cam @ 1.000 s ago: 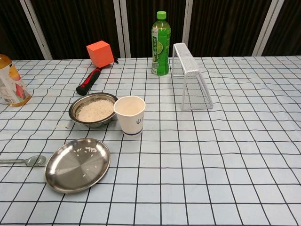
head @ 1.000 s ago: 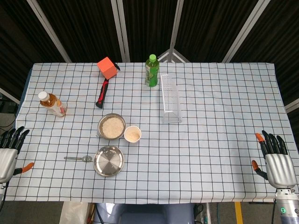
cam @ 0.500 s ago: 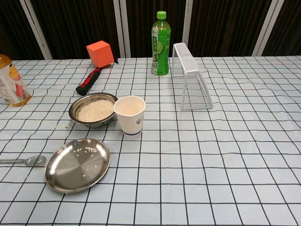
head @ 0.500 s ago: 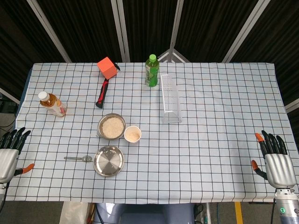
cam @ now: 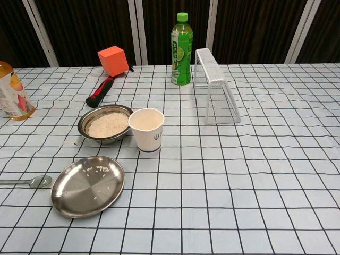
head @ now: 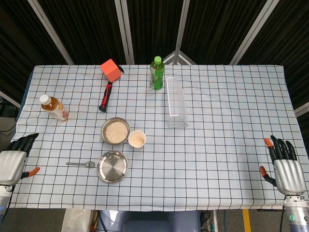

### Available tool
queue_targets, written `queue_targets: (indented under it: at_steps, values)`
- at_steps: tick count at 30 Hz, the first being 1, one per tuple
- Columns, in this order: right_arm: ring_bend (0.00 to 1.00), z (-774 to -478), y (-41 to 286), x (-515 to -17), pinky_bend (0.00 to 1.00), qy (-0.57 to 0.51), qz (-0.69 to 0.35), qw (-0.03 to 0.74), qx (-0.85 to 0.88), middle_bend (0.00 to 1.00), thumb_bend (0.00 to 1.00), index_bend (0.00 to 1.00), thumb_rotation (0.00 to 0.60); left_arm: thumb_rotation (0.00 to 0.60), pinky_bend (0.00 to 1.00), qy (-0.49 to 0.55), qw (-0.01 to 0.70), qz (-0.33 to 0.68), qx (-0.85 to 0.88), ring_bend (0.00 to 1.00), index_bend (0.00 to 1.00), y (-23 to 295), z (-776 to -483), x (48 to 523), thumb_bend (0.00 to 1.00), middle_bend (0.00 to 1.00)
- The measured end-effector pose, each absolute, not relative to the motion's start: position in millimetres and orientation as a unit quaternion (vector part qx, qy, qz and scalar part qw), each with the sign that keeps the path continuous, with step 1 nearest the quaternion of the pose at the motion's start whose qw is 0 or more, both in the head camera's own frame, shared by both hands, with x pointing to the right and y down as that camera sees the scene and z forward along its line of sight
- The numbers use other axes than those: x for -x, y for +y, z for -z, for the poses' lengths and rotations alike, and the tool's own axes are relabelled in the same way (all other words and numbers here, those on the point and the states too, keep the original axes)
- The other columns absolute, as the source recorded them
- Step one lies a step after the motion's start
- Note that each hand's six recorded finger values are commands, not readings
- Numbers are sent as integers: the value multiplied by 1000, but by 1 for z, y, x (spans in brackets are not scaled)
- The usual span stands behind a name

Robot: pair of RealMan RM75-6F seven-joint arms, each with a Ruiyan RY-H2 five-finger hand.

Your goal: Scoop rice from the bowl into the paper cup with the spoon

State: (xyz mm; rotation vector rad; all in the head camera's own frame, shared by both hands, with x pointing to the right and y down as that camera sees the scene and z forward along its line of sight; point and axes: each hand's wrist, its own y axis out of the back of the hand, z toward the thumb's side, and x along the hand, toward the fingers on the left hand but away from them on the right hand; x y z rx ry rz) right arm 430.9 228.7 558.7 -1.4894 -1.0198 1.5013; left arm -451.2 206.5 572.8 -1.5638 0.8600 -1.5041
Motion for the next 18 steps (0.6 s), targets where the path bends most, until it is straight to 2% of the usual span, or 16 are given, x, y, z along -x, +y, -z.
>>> queue_targets:
  at_steps: [2,7,11,18]
  values:
    - [0,-559,228,-431,0,-399,-590,387,586,0,383,0,600,600,867,335,390,590,622,826,291,205,-577,445,187,798]
    - [0,-561,228,-431,0,-397,-590,385,588,0,383,0,600,600,954,309,364,602,640,923,402,206,-597,434,257,917]
    - [0,-561,227,-431,0,-396,-589,386,590,0,383,0,600,600,978,285,356,611,647,950,437,206,-613,424,329,952]
    - [0,-559,227,-431,0,-396,-587,389,589,0,384,0,600,600,982,260,354,618,652,952,444,207,-635,406,350,954]
